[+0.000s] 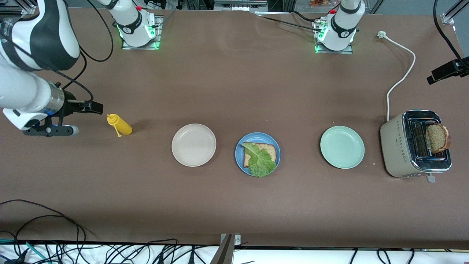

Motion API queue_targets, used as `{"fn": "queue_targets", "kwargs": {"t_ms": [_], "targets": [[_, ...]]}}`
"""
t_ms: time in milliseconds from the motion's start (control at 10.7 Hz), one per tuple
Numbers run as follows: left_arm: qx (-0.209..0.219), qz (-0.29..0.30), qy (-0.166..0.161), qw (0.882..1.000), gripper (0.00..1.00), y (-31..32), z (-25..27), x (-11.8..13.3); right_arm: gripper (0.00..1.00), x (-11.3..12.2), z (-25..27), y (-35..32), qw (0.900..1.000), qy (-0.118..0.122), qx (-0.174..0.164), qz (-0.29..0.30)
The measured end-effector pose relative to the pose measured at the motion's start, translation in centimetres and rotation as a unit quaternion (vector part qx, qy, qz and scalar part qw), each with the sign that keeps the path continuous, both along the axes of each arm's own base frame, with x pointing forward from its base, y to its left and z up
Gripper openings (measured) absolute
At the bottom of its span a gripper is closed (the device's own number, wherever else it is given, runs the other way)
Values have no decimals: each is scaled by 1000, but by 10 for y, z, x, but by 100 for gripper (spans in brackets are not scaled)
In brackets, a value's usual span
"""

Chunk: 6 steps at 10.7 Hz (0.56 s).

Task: Make sandwich in blue plate with both arms
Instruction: 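Move the right gripper back toward the yellow squeeze bottle, then position the open right gripper beside the yellow squeeze bottle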

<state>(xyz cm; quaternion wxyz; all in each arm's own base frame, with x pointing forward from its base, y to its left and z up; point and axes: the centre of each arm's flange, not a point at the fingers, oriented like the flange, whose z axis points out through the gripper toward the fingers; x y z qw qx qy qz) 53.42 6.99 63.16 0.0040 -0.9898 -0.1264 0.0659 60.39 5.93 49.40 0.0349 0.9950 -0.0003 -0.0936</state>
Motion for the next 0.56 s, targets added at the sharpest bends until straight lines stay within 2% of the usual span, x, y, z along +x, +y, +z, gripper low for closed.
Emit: {"fn": "queue_targets", "kwargs": {"t_ms": [280,560], "targets": [[0,0,0,1000,100,0,0,0,100,-20,10,-3,999,-49,-18,-3],[0,0,0,1000,100,0,0,0,100,-18,18,-15,997,-67,-1,-24]]}}
